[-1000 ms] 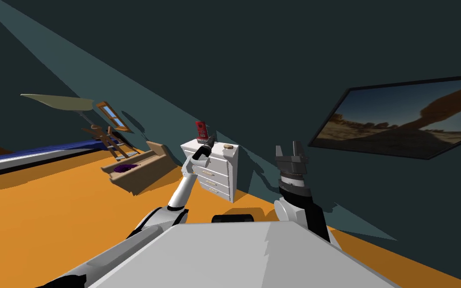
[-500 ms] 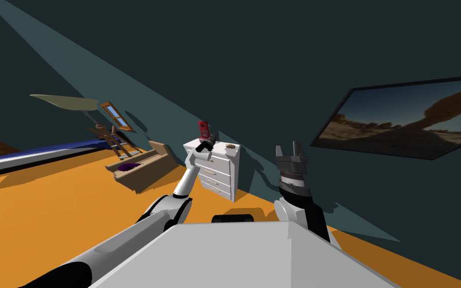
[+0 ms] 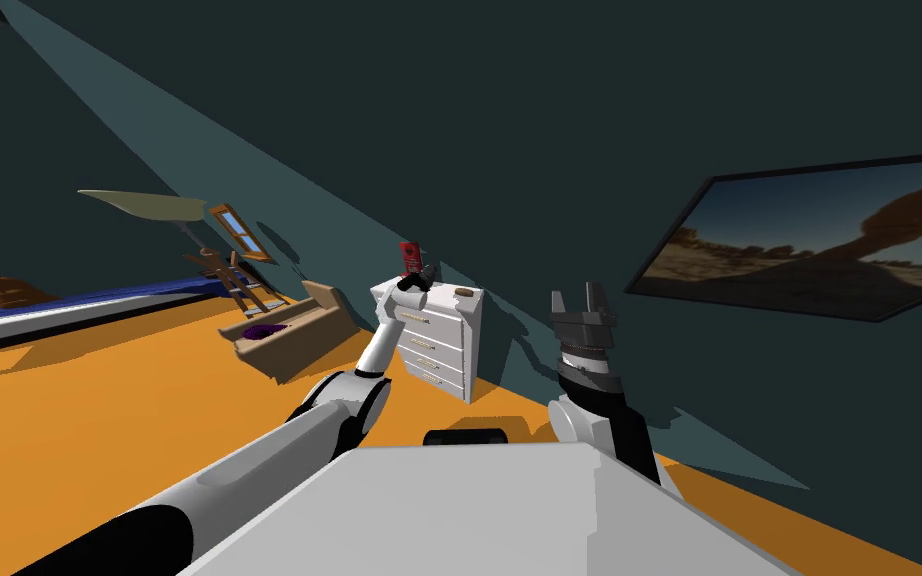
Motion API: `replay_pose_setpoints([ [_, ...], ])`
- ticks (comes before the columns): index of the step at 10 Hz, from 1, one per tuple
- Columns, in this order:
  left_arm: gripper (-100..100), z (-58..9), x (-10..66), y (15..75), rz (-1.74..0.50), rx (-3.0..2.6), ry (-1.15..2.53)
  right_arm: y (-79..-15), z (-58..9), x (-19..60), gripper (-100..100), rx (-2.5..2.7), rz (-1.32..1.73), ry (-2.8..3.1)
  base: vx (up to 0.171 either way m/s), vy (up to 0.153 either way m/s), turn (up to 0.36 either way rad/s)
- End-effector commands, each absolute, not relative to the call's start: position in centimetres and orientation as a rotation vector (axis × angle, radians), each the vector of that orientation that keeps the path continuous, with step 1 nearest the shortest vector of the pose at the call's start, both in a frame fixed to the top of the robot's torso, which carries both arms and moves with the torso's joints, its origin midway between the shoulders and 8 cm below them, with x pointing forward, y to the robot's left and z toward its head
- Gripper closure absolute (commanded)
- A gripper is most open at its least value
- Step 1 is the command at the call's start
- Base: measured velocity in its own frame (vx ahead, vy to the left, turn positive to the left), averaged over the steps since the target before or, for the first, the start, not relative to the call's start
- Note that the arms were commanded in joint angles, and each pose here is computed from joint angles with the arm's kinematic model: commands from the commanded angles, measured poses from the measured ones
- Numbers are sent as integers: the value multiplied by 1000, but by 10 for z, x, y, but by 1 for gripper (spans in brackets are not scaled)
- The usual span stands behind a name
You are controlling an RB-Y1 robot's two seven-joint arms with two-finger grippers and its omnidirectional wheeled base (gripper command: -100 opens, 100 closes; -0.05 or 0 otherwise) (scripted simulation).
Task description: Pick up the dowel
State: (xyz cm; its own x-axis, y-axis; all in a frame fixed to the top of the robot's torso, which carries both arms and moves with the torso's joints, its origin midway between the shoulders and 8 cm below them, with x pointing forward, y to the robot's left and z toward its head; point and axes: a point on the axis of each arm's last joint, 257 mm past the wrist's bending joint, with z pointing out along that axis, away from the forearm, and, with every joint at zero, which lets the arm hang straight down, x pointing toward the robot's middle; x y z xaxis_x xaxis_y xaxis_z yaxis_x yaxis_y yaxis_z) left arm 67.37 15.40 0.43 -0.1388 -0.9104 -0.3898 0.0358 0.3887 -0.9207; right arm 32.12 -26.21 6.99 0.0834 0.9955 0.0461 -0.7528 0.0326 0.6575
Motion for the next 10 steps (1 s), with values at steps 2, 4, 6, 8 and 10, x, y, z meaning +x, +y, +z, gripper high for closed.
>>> replay_pose_setpoints([
  [2, -100, 3, 686, 150, -979, -874, 1528, -262, 70, 321, 0, 613, 1434, 498, -3, 12, 30],
  [4, -100, 8, 687, 146, -969, -879, 1544, -262, 70, 321, 0, 613, 1434, 498, 0, 5, 11],
  [6, -100, 8, 694, 141, -947, -913, 1588, -262, 70, 321, 0, 613, 1434, 498, 3, 0, 34],
  [8, -100, 8, 699, 136, -927, -946, 1631, -262, 70, 321, 0, 613, 1434, 498, 7, -4, 32],
  [10, -100, 7, 702, 131, -907, -981, 1677, -262, 70, 321, 0, 613, 1434, 498, 11, -11, 29],
])
